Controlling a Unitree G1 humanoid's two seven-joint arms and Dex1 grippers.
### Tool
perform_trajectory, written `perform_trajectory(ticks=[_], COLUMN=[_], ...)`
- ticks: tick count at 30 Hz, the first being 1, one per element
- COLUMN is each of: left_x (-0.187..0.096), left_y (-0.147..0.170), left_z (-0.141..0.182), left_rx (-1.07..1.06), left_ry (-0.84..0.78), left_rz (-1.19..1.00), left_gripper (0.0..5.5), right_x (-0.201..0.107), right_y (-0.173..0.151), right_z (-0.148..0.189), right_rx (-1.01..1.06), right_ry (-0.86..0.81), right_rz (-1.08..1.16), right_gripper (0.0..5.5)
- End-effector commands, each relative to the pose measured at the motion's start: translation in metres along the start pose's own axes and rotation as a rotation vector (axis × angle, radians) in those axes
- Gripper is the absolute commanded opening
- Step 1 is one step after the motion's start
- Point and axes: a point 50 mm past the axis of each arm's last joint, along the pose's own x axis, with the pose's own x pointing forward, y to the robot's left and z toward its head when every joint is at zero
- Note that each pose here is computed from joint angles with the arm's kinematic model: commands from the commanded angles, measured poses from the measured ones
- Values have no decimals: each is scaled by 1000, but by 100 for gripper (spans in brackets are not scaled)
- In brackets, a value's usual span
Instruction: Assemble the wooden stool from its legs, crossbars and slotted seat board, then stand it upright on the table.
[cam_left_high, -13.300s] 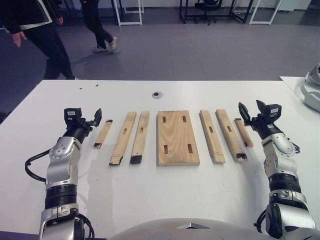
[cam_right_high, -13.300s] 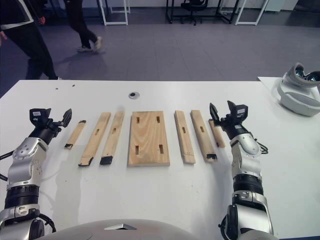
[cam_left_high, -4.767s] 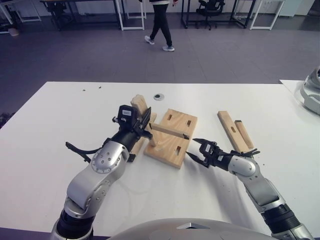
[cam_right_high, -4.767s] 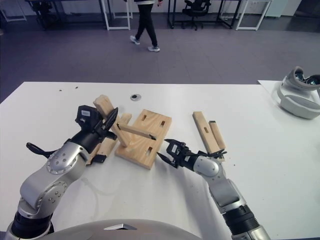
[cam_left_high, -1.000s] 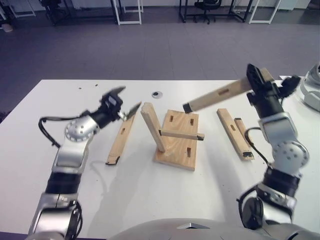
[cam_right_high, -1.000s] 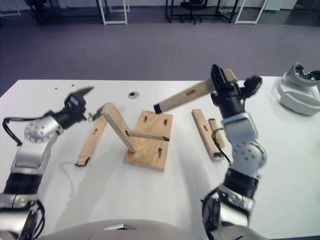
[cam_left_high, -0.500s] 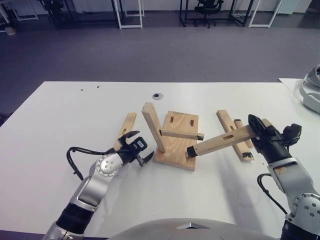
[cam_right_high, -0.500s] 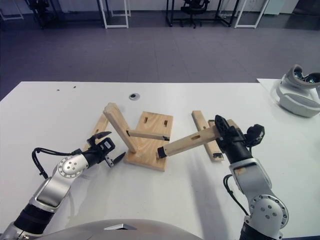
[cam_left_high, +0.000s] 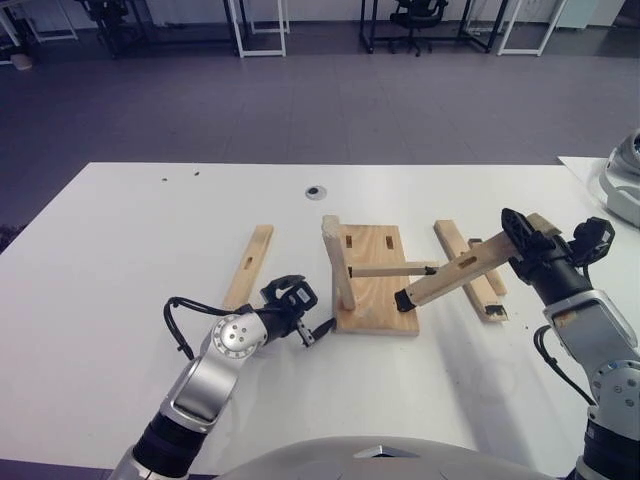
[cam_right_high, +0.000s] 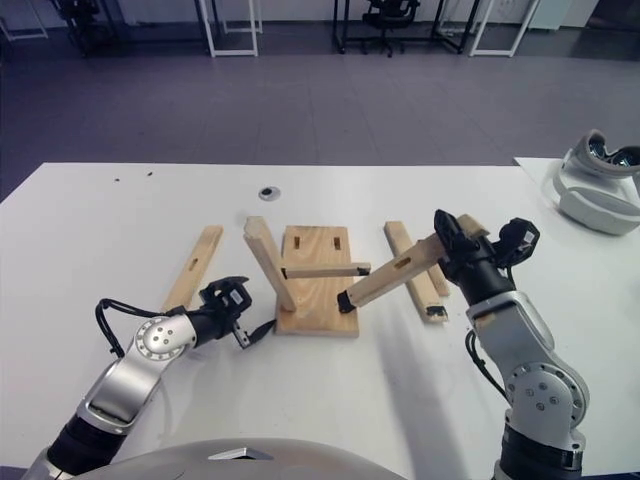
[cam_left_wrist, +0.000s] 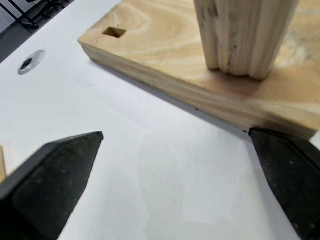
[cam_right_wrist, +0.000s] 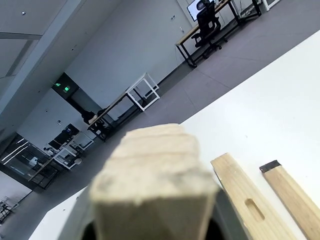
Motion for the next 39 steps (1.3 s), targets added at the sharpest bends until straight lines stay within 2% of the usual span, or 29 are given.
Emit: perform_trajectory(ticks=[1, 3, 7, 14, 20, 22, 23, 25, 32, 39], left_x=[3, 3, 3, 6, 10, 12, 13, 13, 17, 11], left_y=[0, 0, 2, 7, 12, 14, 15, 16, 10, 13], left_z=[12, 14, 19, 26, 40, 49, 55, 63, 72, 64], left_rx=[-12, -18, -50, -40, -23, -27, -33, -37, -43, -39], left_ry=[-39, -47, -65, -81, -130, -166, -189, -222, -247, -220], left_rz=[2, 1, 6, 8, 2, 16, 25, 33, 17, 35], left_gripper=[540, 540, 540, 540, 540, 540, 540, 540, 540, 540], right_x=[5, 5, 9, 13, 11, 11, 11, 12, 18, 20], right_y=[0, 1, 12, 14, 6, 7, 11, 19, 37, 33], right_z=[-6, -8, -23, -45, -72, -76, -78, -79, -69, -40], right_rx=[-109, -153, -385, -481, -597, -602, -597, -576, -484, -314], right_ry=[21, 21, 82, 155, 313, 342, 355, 357, 296, 123], right_rz=[-35, -31, 12, 36, 30, 64, 106, 178, 319, 256], right_gripper=[100, 100, 101, 103, 108, 111, 150, 193, 287, 287])
